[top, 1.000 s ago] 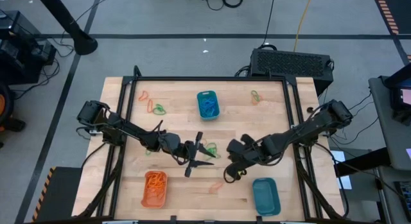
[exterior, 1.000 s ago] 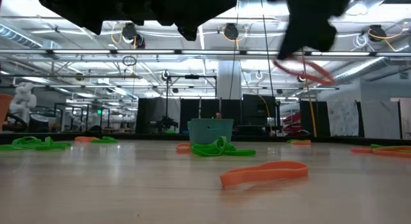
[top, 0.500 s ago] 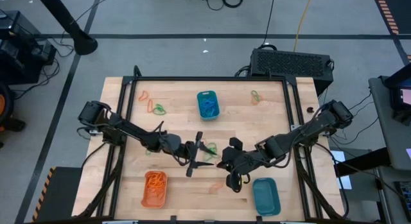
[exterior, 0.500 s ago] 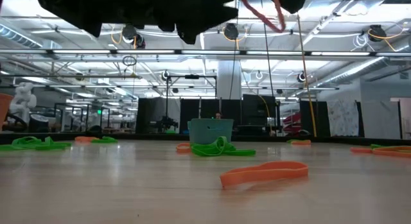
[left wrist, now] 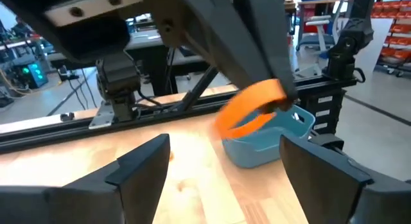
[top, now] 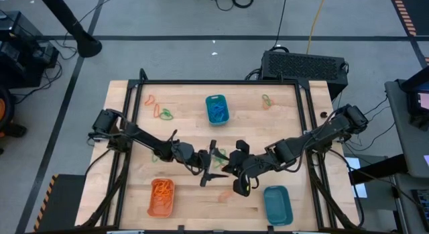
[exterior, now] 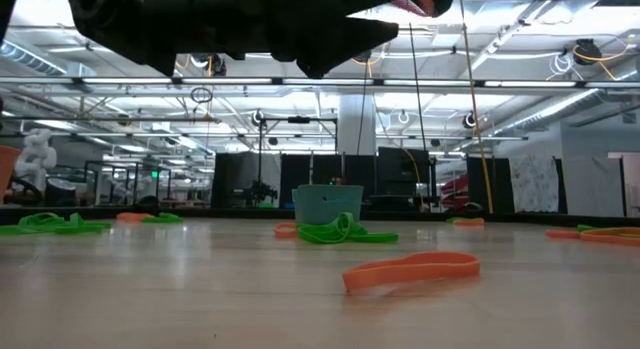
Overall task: Sort rubber bands into baskets
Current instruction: Put the orange rubber band into the orange bin
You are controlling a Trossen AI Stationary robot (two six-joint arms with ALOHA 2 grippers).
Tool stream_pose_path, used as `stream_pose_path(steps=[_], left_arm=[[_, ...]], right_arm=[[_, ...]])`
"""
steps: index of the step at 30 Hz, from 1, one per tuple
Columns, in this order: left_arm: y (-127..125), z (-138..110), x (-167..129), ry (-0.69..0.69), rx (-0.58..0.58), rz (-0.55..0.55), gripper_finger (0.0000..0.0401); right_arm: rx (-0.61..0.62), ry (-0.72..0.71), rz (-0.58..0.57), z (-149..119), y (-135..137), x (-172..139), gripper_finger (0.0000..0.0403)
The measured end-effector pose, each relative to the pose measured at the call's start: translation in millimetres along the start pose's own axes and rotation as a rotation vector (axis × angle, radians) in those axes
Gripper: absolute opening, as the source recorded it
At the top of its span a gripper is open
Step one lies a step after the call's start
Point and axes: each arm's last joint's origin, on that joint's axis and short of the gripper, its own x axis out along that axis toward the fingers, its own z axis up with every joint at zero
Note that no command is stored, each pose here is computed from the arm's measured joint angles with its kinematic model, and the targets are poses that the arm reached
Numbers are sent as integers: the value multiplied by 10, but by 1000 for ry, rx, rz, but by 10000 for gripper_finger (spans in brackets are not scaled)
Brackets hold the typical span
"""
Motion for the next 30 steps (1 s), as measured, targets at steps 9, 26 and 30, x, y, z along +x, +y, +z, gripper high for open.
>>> stream_pose_path(steps=[9, 26, 30], left_arm=[[-16, 23, 5, -33, 1, -26, 302], [-26, 24, 4, -33, 10, -37, 39], [-28, 25, 4, -36, 9, -55, 11]], right_arm=[[2, -18, -32, 14, -23, 5, 0], [48, -36, -60, 19, -30, 3, 0], [61, -35, -58, 17, -27, 2, 1]])
